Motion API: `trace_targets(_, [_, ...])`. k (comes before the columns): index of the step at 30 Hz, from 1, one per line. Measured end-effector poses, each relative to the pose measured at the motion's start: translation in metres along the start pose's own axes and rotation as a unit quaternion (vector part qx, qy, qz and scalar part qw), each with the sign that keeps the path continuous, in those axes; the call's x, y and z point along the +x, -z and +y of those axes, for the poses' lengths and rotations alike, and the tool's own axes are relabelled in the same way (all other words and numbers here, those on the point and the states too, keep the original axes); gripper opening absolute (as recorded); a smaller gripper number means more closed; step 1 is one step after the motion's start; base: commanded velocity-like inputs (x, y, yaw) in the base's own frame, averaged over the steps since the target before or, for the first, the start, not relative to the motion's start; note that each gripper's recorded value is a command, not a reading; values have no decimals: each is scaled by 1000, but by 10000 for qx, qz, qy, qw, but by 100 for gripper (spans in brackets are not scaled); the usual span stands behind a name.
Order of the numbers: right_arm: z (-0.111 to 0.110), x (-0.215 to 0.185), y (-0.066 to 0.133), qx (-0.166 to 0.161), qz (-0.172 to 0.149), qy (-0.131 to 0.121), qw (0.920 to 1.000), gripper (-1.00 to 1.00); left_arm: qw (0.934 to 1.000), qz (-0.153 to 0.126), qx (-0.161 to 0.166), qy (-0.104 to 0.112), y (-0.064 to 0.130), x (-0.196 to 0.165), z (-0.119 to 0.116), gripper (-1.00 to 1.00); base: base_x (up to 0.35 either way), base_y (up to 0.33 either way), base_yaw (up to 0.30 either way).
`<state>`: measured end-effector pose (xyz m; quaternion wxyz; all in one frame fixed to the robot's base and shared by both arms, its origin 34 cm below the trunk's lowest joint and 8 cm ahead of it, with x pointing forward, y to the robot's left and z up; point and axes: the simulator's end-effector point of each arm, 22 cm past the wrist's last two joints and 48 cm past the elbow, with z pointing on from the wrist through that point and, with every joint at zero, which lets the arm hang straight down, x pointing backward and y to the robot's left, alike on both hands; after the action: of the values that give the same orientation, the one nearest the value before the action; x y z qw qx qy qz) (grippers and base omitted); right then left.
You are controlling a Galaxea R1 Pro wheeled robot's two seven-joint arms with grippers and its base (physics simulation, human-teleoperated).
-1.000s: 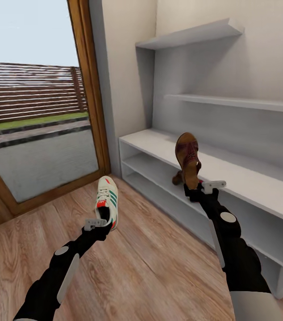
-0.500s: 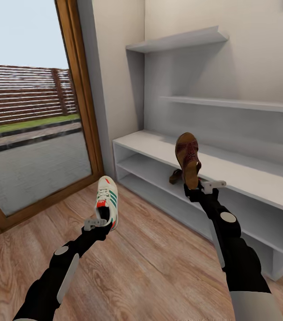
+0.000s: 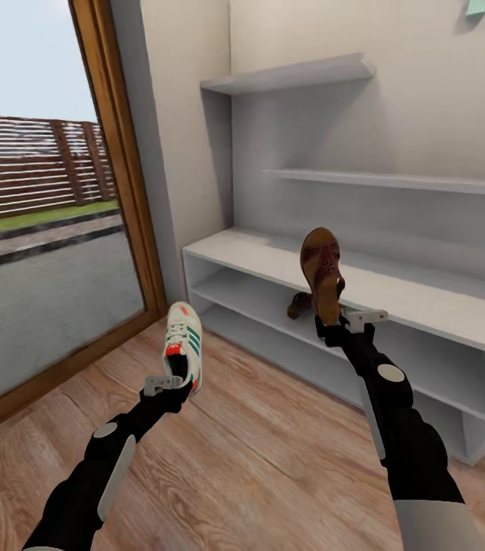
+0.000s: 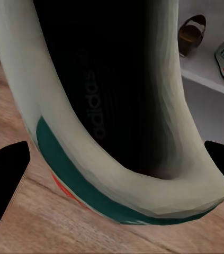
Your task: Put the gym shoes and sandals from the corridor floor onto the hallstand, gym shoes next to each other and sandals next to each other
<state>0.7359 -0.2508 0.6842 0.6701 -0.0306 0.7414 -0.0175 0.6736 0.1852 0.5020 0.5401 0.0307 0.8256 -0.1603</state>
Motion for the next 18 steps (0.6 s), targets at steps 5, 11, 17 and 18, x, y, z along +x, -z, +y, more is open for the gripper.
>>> trace_targets(5, [0, -2, 1, 1, -18, 0, 10000, -100, 10000, -22, 4, -9, 1, -2, -1, -100, 154, 342, -223])
trace_targets(11, [0, -5, 2, 1, -40, -1, 10000, -100, 10000, -55, 4, -18, 2, -5, -1, -100, 98, 149, -223])
trace_targets(17, [0, -8, 3, 3, -61, -1, 10000, -100, 10000, -80, 5, -26, 3, -8, -1, -100, 6, 8, -222])
trace_targets(18, [0, -8, 3, 3, -64, 0, 10000, -100, 10000, -83, 6, -27, 3, -8, -2, -100, 1, 1, -222])
